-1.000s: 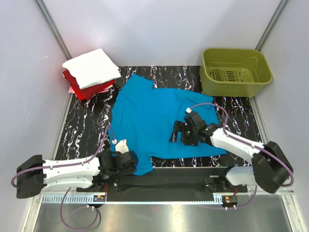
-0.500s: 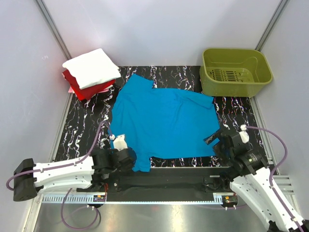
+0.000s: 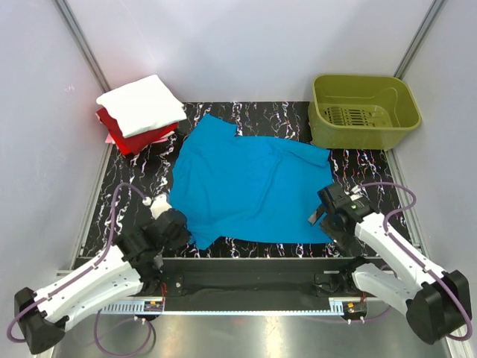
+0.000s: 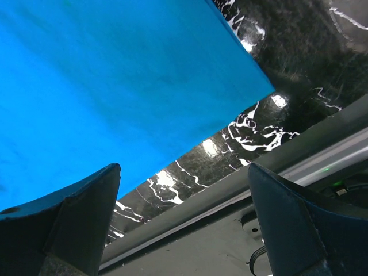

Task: Fold and stack the t-shirts
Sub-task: Flatten the tshirt out

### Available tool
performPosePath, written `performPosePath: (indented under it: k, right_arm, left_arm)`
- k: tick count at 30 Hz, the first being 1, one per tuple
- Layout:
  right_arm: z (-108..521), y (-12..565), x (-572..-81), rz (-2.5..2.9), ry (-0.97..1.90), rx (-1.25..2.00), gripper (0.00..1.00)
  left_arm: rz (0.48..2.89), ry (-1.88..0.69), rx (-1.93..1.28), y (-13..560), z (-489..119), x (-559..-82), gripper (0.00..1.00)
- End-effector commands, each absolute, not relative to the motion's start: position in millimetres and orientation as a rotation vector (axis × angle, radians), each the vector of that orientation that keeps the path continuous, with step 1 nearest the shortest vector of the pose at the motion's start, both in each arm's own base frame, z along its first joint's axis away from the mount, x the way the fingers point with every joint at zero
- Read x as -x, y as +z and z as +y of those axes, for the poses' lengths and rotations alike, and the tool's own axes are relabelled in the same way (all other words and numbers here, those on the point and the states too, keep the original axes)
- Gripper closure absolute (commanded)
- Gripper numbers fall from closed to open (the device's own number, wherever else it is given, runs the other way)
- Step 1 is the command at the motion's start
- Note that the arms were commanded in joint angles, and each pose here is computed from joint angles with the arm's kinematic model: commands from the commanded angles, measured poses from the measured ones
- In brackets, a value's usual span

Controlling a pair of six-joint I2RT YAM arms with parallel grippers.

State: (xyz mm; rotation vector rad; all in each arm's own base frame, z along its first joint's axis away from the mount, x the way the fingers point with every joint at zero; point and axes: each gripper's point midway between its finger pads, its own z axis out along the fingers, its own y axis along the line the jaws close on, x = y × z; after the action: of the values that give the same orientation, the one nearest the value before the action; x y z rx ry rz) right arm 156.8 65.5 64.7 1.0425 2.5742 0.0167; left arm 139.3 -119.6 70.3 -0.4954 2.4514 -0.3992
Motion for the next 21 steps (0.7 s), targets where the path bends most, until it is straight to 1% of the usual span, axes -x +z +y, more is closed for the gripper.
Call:
performPosePath:
  k: [1,5,10,12,14,16,17,21]
  right_arm:
    - [68,68,-154,2.562,0.083,-1.020,0.00]
    - [72,66,-151,2.512,0.170,-1.087,0.00]
    - [79,50,-146,2.582,0.158,-1.113,0.00]
    - [81,43,-145,2.605,0.143,-1.125,0.00]
    - [80,36,-143,2.612,0.134,-1.133,0.00]
    - [81,33,-144,2.601,0.147,-1.143,0.04]
    - [81,32,-145,2.594,0.151,-1.159,0.08]
    - [79,30,-146,2.591,0.124,-1.166,0.17]
  left_arm:
    - [2.429,-0.415,0.437,91,-122,-151,1.00]
    - [2.379,-0.408,0.490,99,-112,-167,1.00]
    - [2.388,-0.440,0.513,102,-107,-186,1.00]
    - [2.390,-0.440,0.570,98,-99,-192,1.00]
    - [2.373,-0.483,0.588,102,-97,-200,1.00]
    - [2.378,-0.506,0.581,102,-97,-204,1.00]
    - [2.364,-0.495,0.605,103,-92,-208,1.00]
    - [2.369,-0.521,0.610,100,-92,-211,1.00]
